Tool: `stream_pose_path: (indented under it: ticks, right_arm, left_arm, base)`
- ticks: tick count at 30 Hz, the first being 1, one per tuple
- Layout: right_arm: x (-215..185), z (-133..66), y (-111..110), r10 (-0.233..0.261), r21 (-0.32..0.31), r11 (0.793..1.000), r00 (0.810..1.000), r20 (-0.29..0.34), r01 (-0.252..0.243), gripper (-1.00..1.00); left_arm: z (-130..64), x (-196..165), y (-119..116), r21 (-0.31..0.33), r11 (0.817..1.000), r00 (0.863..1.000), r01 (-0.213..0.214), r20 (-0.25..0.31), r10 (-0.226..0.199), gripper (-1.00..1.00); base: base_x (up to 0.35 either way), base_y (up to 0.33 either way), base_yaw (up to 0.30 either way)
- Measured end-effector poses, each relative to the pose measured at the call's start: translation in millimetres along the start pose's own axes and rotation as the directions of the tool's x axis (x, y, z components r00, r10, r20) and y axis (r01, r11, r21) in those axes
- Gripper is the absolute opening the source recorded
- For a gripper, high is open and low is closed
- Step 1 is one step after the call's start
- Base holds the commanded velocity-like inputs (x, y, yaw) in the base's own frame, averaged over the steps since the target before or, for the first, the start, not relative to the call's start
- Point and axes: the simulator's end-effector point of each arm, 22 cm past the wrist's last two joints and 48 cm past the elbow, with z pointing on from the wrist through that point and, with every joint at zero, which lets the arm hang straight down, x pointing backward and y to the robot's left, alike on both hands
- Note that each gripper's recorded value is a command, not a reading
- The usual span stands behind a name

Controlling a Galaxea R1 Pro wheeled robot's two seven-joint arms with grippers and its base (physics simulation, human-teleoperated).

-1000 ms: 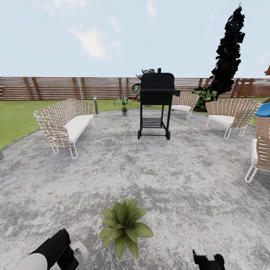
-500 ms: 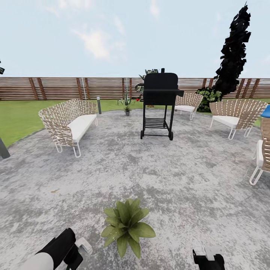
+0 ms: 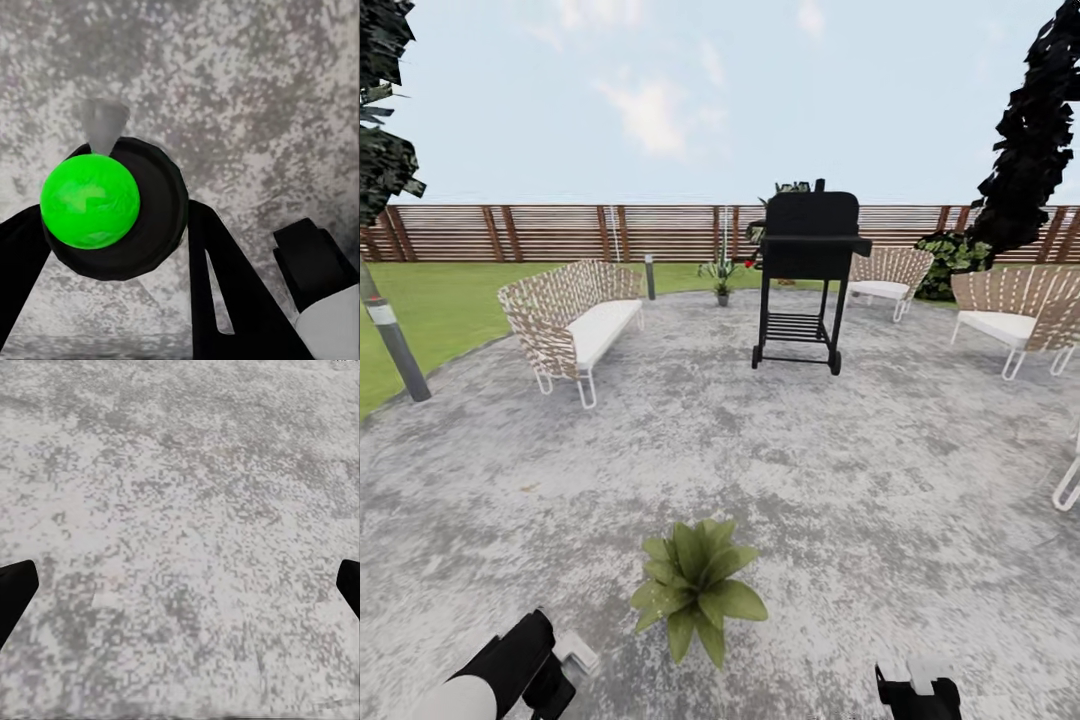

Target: Pick up the pesticide atomizer in the garden and spray insectifuge to fully cover both potted plants in the garden.

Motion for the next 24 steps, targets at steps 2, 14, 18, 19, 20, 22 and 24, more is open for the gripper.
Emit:
stream_pose_path:
  ticks: [2,14,18,19,20,22,24]
  right_arm:
    - [1,0.0,0,0.0,0.0,1.0,1.0,-0.001,0.0,1.0]
    - [2,-0.1,0,-0.001,-0.001,1.0,1.0,-0.003,0.001,1.0]
    - [2,0.0,0,-0.001,0.0,1.0,1.0,-0.004,0.001,1.0]
    - [2,0.0,0,-0.002,-0.001,1.0,1.0,-0.004,0.002,1.0]
    - [2,0.0,0,-0.002,0.0,1.0,1.0,-0.004,0.002,1.0]
    - [2,0.0,0,-0.001,0.0,1.0,1.0,-0.004,0.001,1.0]
    - [2,0.0,1,-0.001,-0.001,1.0,1.0,-0.004,0.001,1.0]
  left_arm:
    - [-0.4,-3,6,-0.032,0.999,1.0,0.004,0.006,-0.004,-1.0]
    - [0.4,-11,10,-0.051,0.995,0.995,0.091,0.048,-0.088,-1.0]
    - [1.2,-23,-7,-0.033,0.996,0.995,0.081,0.061,-0.079,-1.0]
    - [1.5,-25,-11,-0.03,0.997,0.995,0.075,0.063,-0.073,-1.0]
    - [1.5,-29,-16,-0.024,0.997,0.995,0.072,0.066,-0.07,-1.0]
    - [1.0,-33,-19,-0.022,0.998,0.995,0.067,0.071,-0.065,-1.0]
    - [0.8,-34,-20,-0.021,0.998,0.995,0.066,0.073,-0.065,-1.0]
  base:
    - [-0.168,-0.13,0.252]
    - [0.11,-0.129,0.098]
    - [0.054,-0.26,0.0]
    - [0.011,-0.271,0.0]
    - [0.005,-0.272,0.0]
    - [0.0,-0.273,0.0]
    - [-0.08,-0.268,0.075]
